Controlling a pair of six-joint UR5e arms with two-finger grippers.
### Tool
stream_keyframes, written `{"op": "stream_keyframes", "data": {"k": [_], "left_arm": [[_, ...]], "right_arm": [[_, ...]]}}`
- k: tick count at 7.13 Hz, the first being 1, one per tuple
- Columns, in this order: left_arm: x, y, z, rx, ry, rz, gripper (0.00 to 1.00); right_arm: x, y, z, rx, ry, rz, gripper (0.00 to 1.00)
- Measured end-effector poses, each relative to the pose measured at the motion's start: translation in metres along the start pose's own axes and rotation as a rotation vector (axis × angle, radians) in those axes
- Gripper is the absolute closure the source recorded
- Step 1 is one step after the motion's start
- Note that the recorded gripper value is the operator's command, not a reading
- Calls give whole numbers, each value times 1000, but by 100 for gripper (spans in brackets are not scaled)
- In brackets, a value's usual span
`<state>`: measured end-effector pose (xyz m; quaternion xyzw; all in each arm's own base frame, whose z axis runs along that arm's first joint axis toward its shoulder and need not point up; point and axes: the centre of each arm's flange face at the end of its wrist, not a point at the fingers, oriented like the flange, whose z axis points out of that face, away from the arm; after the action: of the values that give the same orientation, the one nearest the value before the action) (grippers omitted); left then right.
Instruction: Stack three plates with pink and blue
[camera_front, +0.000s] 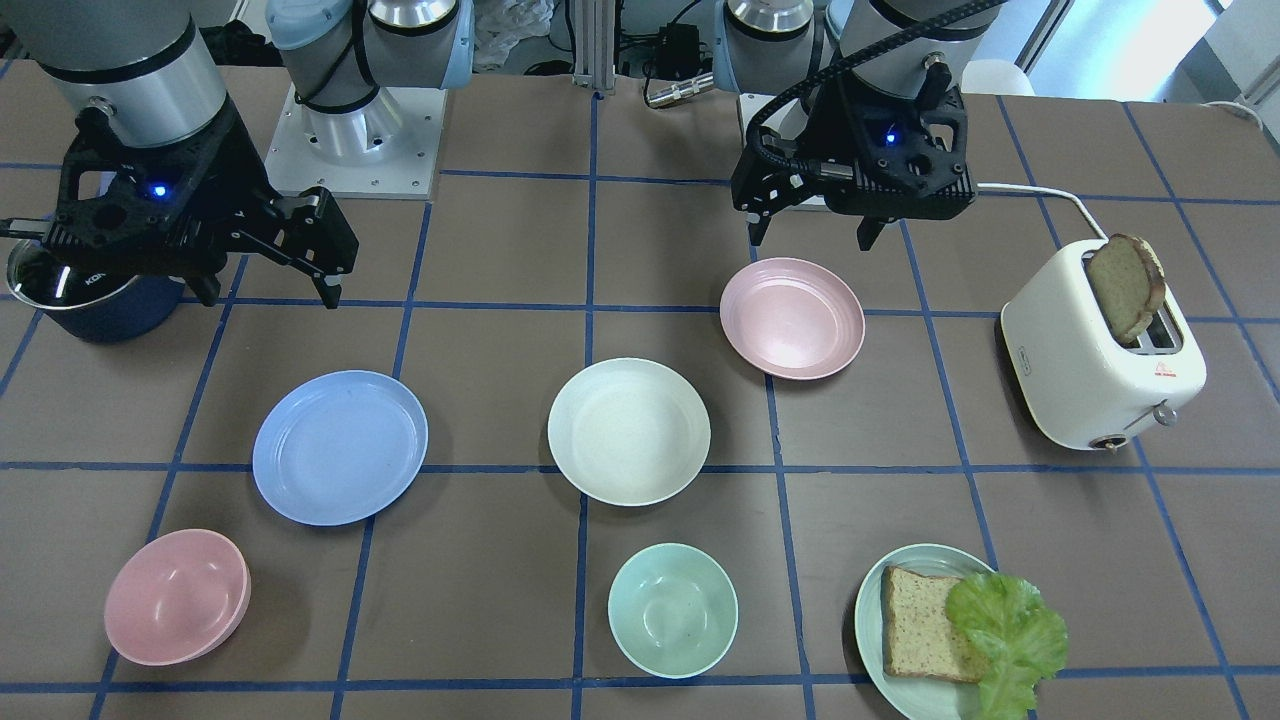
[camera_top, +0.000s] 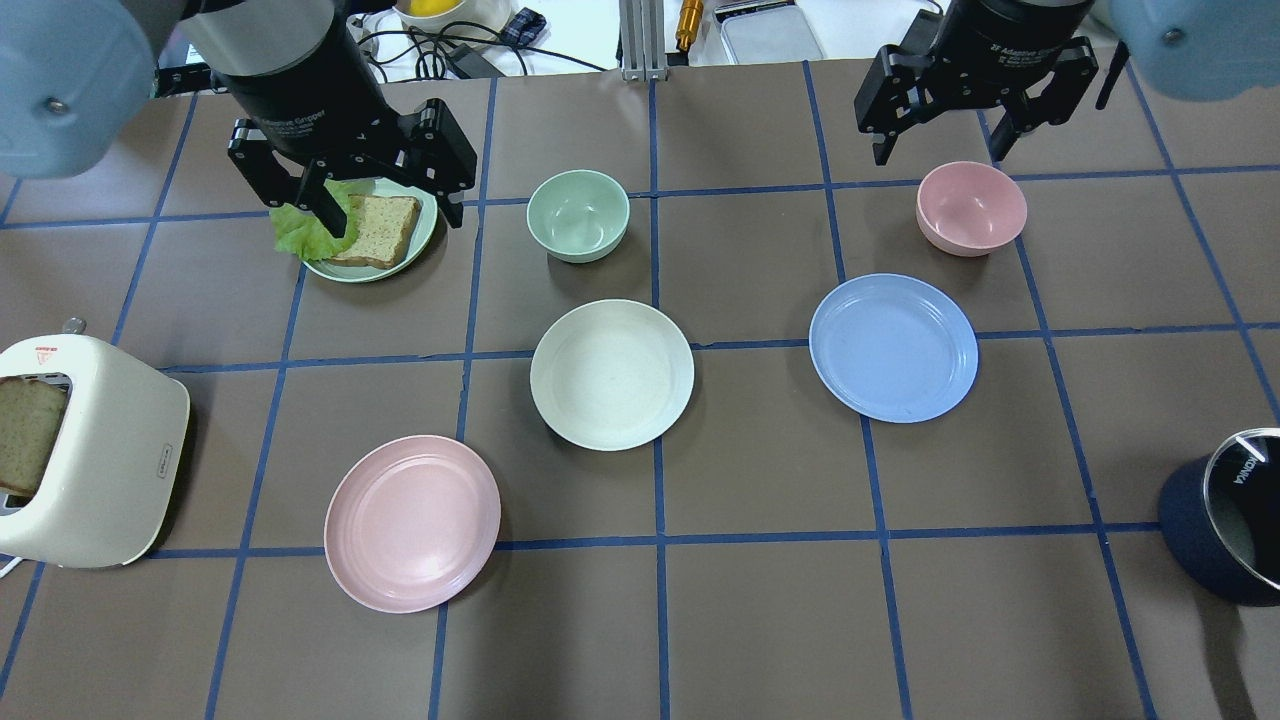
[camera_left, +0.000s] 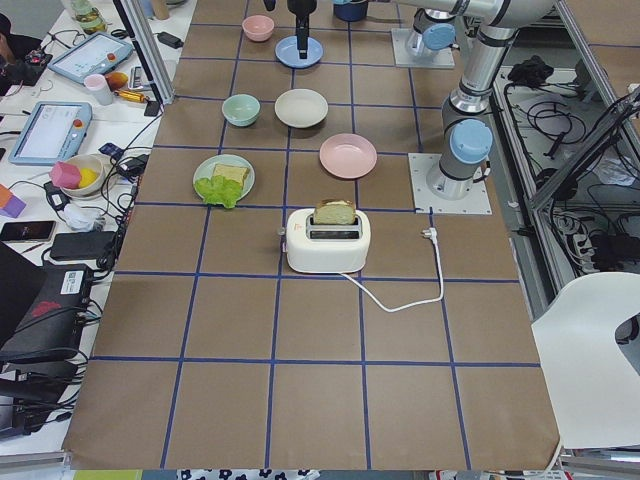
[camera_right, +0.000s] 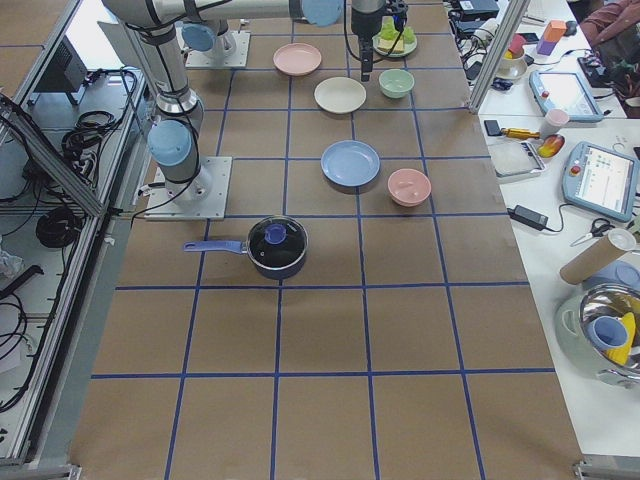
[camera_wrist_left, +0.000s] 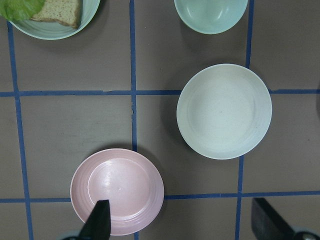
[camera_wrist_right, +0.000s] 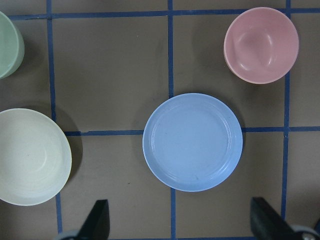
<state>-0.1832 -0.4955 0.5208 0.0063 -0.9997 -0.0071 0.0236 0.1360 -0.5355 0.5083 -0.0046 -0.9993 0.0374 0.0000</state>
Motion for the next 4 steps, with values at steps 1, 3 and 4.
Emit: {"op": "stream_keyframes", "data": {"k": [1,3,4], "left_arm": [[0,0,0,-1,0,0,0],[0,0,1,-1,-5,4,0],[0,0,0,-1,-7,6,0]], "right_arm": [[0,0,2,-4,-1,-3,0],[5,1,11,-17,-3,-4,0],[12,1,20,-29,-4,-1,0]]}}
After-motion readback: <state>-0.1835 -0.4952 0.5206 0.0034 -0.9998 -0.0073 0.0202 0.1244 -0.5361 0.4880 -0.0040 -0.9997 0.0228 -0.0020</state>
